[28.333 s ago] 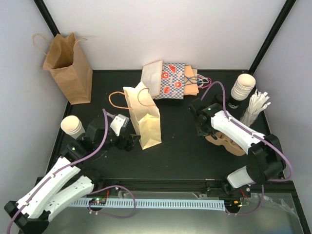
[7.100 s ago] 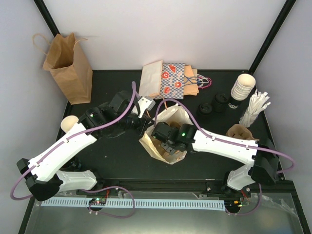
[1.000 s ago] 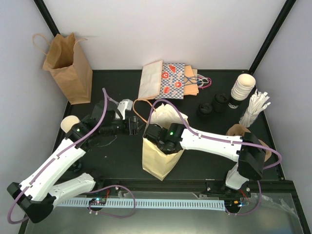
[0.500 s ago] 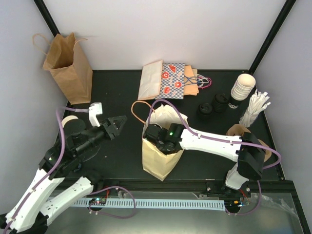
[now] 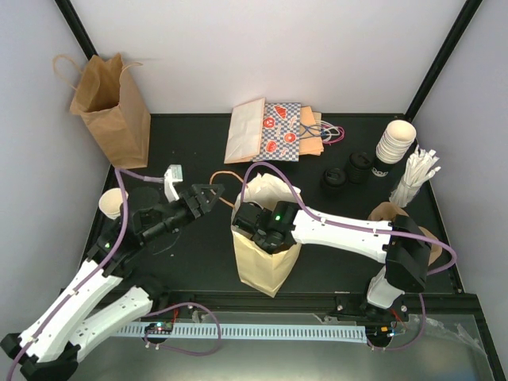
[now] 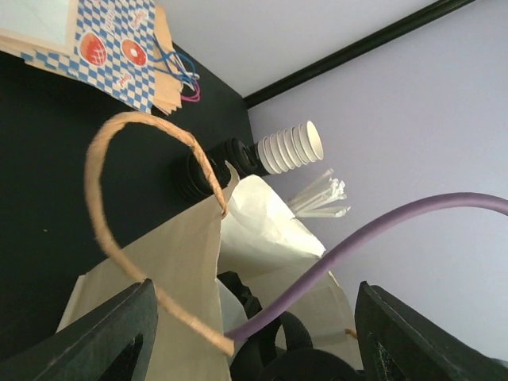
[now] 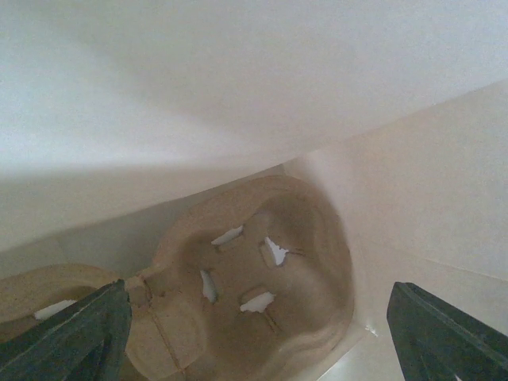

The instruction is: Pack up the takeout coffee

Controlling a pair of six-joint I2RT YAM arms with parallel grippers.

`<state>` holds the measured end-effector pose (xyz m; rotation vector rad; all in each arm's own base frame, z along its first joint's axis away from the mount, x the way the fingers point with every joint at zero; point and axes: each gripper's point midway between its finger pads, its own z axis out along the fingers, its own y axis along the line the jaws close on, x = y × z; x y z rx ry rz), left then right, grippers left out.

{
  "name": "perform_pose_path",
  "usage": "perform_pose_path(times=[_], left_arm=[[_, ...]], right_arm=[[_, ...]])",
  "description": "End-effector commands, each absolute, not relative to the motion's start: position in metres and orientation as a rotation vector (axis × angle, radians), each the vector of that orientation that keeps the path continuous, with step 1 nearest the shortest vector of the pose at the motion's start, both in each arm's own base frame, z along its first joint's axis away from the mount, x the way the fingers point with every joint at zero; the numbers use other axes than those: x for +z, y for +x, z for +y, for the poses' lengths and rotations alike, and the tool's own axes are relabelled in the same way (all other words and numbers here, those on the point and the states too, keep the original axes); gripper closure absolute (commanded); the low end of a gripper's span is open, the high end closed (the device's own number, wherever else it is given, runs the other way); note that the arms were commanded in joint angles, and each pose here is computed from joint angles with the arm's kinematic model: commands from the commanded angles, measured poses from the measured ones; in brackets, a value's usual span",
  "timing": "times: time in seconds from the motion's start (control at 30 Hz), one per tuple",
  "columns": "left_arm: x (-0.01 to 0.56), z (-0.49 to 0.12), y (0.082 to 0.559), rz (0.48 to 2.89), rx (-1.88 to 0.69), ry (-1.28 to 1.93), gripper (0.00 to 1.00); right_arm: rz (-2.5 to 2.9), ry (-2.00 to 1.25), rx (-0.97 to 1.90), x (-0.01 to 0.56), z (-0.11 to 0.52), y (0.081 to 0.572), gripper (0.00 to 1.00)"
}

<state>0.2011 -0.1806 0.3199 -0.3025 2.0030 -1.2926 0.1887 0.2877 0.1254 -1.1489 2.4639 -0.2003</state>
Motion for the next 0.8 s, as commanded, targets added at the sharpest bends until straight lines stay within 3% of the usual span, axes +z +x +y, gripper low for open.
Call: perform_pose_path(times=[0.0, 0.53, 0.77], left_arm=[[0.339, -0.197, 0.205, 1.959, -1.424, -0.288, 0.3], [0.289, -0.203, 0.204, 2.185, -1.398, -0.445, 0.33], [0.282, -0.176, 0.2, 2.187, -1.258, -0.546, 0.2]], right_arm=[[2.433, -1.149, -0.224, 0.127, 0.289, 0.191, 0.09], [2.434, -1.149, -0.22, 0.127, 0.29, 0.191, 0.09], [2.434, -1.152, -0.225, 0.126, 0.291, 0.192, 0.09]])
